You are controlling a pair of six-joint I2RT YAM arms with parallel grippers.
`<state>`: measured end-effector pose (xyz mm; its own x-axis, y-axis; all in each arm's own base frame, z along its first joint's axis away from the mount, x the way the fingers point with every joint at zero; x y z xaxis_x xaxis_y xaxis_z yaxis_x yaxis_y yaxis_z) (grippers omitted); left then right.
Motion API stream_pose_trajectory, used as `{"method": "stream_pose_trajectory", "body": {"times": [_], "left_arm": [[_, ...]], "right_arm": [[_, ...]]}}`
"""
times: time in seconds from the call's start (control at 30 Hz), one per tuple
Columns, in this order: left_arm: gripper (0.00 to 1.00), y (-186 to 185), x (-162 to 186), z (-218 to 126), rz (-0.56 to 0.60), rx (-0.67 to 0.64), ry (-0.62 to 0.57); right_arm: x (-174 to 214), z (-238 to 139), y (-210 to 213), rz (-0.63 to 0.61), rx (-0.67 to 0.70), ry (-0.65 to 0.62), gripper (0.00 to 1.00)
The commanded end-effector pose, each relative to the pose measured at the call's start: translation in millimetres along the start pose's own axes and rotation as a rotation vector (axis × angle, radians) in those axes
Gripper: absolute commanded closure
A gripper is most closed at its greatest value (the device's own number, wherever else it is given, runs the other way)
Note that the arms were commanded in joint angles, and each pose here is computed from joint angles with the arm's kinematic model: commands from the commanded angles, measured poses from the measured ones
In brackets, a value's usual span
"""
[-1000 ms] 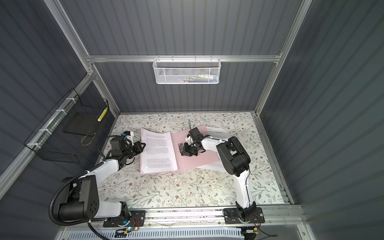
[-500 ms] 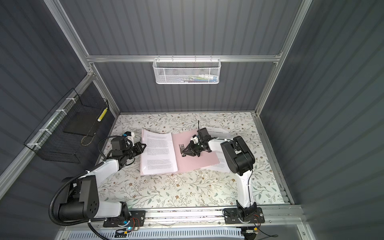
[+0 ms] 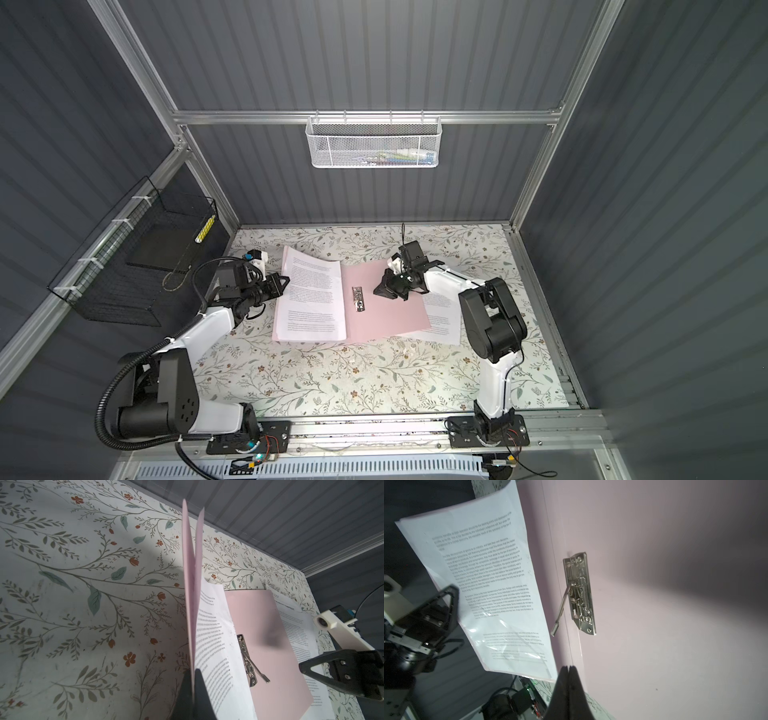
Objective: Put the files into the folder
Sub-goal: 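Release the clip and raise the right gripper away from the folder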
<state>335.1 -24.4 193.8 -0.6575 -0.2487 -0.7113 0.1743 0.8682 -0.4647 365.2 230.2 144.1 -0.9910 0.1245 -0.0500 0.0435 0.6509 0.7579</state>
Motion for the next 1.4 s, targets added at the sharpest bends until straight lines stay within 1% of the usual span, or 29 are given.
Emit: {"method": "stream_pose_trajectory", "body": {"times": [0.0, 0.07, 0.27, 0.5, 0.67, 0.83, 0.9, 1.0, 1.03, 1.1, 1.13, 1.17, 1.23, 1.33, 1.37], "left_arm": [[1.00, 3, 2, 4, 0.026, 0.010, 0.044], [1.00, 4, 3, 5, 0.026, 0.009, 0.047], [1.00, 8, 9, 11, 0.018, 0.005, 0.066], [1.00, 10, 13, 15, 0.010, 0.014, 0.071], [1.00, 11, 16, 15, 0.005, 0.015, 0.074], [1.00, 11, 15, 14, 0.005, 0.013, 0.073], [1.00, 9, 12, 11, 0.010, 0.007, 0.065], [1.00, 4, 4, 5, 0.019, 0.004, 0.053], [1.00, 2, 0, 3, 0.021, 0.004, 0.046], [1.00, -2, -9, 0, 0.028, 0.003, 0.039], [1.00, -2, -12, 0, 0.026, -0.001, 0.047], [1.00, -2, -14, 1, 0.028, -0.011, 0.057], [1.00, -1, -18, 4, 0.027, -0.018, 0.078], [1.00, 1, -20, 7, 0.021, -0.024, 0.119], [1.00, 0, -22, 6, 0.027, -0.034, 0.128]], "right_arm": [[8, 19, -4, -0.016, 0.025, 0.094, 1.00], [11, 30, -3, -0.017, 0.018, 0.133, 1.00], [14, 56, 5, -0.022, -0.022, 0.194, 1.00], [2, 71, 12, -0.023, -0.045, 0.209, 1.00], [-26, 79, 26, -0.052, -0.052, 0.178, 1.00], [-67, 88, 34, -0.060, -0.052, 0.154, 1.00], [-79, 75, 50, -0.098, -0.058, 0.121, 1.00], [-89, 34, 65, -0.160, -0.036, 0.018, 1.00], [-90, 19, 65, -0.168, -0.019, -0.016, 0.98], [-89, -12, 58, -0.174, 0.017, -0.088, 0.89], [-86, -27, 51, -0.175, 0.043, -0.127, 0.82], [-83, -43, 43, -0.171, 0.072, -0.170, 0.76], [-76, -71, 24, -0.141, 0.154, -0.245, 0.67], [-59, -115, -12, -0.065, 0.272, -0.359, 0.59], [-52, -130, -26, -0.036, 0.331, -0.403, 0.57]]}}
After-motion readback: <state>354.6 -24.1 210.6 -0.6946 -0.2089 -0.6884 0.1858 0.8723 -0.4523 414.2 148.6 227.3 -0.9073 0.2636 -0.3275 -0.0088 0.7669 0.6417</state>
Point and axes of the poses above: each gripper's point midway between its finger pads, its own z axis out along the fingers, its own y axis along the line the jaws close on, x = y × z, the point moved 9 cm from there along -z, back along the fingers, and after that the axes turned 2 degrees about z, right-handed, at the moved point
